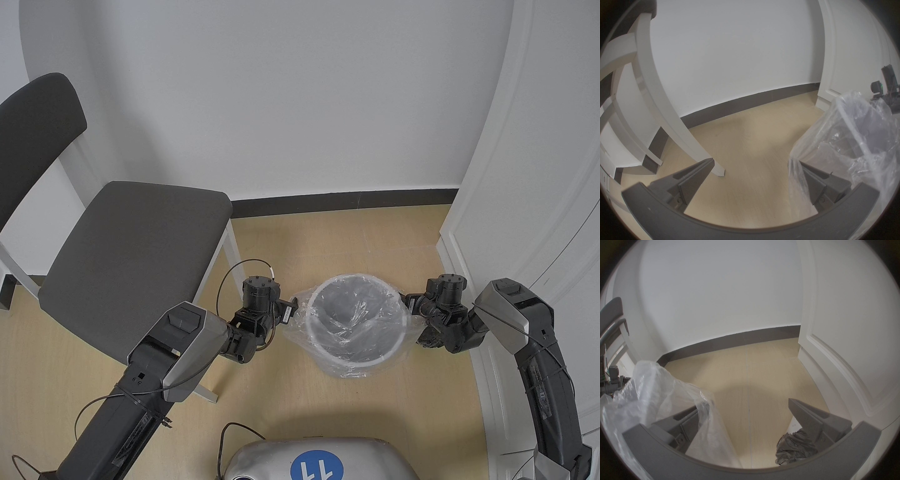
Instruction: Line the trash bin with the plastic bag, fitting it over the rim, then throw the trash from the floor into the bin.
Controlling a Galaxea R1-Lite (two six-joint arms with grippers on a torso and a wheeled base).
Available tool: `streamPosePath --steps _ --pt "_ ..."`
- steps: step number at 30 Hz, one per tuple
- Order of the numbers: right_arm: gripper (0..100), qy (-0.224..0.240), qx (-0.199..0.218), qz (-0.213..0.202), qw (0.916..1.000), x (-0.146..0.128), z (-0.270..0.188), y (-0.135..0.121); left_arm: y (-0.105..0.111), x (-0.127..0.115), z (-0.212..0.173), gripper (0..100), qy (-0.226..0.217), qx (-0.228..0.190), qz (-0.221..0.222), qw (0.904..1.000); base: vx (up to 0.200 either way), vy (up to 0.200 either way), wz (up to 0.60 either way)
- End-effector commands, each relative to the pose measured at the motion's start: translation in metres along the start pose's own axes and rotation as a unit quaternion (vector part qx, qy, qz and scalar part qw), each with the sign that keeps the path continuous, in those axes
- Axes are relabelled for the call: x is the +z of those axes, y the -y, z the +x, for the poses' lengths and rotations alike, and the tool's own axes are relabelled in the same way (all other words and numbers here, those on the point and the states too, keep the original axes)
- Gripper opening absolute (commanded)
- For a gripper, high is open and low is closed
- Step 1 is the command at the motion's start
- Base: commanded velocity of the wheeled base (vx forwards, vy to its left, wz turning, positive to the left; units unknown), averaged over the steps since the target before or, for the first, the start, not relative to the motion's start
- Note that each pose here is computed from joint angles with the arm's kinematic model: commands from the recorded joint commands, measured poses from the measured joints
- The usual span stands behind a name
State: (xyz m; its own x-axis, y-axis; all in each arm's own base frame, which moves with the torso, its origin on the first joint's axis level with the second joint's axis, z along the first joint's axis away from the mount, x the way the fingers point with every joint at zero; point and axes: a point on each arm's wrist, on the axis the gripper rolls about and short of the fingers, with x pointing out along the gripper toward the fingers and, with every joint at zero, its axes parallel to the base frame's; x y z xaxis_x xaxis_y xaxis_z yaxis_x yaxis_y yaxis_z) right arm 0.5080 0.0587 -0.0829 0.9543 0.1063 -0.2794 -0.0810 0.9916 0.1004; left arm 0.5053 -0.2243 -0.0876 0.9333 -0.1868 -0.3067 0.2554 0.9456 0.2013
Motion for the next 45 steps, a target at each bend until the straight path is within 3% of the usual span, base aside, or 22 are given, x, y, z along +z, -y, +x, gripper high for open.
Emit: streamPosePath --steps 1,9,14,17,18,20,23,24,32,35,39,45 --pt "100 -0.01 -0.004 -0.004 0.9999 -0.007 0.0 0.003 0.002 -0.01 0.001 100 -0.009 -0.002 0.004 0.9999 0.0 0.0 0.0" --pt "100 -0.039 -0.01 -0.016 0.999 -0.01 -0.002 0.007 0.005 -0.013 0.0 100 -0.045 -0.003 0.017 0.9988 0.0 0.0 0.0" --pt "100 -0.045 -0.012 -0.016 0.9988 -0.007 -0.008 0.009 0.007 -0.009 -0.001 100 -0.039 0.008 0.019 0.999 0.0 0.0 0.0" --pt "100 -0.033 -0.009 -0.014 0.9993 0.022 -0.024 0.009 0.007 0.013 -0.005 100 -0.015 0.023 0.012 0.9995 0.0 0.0 0.0" --pt "100 -0.031 -0.011 -0.014 0.9994 0.039 -0.035 0.011 0.005 0.031 -0.01 100 0.002 0.025 0.007 0.9997 0.0 0.0 0.0" --pt "100 -0.027 -0.008 -0.013 0.9995 0.061 -0.053 0.012 0.001 0.045 -0.02 100 0.002 0.023 0.005 0.9997 0.0 0.0 0.0" --pt "100 -0.028 0.008 -0.013 0.9995 0.072 -0.068 0.014 -0.003 0.057 -0.032 100 -0.002 0.023 0.003 0.9997 0.0 0.0 0.0" --pt "100 -0.034 0.031 -0.021 0.9987 0.078 -0.079 0.015 -0.007 0.066 -0.044 100 -0.001 0.021 0.0 0.9998 0.0 0.0 0.0" --pt "100 -0.047 0.039 -0.043 0.9972 0.073 -0.085 0.019 -0.012 0.05 -0.064 100 -0.025 0.02 -0.002 0.9995 0.0 0.0 0.0" --pt "100 -0.082 0.039 -0.057 0.9942 0.068 -0.094 0.022 -0.01 0.038 -0.069 100 -0.028 0.015 0.0 0.9995 0.0 0.0 0.0" --pt "100 -0.158 0.055 -0.085 0.9823 0.049 -0.097 0.027 -0.006 0.029 -0.07 100 -0.036 0.012 0.003 0.9993 0.0 0.0 0.0" --pt "100 -0.197 0.068 -0.085 0.9743 0.019 -0.089 0.023 -0.005 0.031 -0.07 100 -0.032 0.009 0.001 0.9995 0.0 0.0 0.0"
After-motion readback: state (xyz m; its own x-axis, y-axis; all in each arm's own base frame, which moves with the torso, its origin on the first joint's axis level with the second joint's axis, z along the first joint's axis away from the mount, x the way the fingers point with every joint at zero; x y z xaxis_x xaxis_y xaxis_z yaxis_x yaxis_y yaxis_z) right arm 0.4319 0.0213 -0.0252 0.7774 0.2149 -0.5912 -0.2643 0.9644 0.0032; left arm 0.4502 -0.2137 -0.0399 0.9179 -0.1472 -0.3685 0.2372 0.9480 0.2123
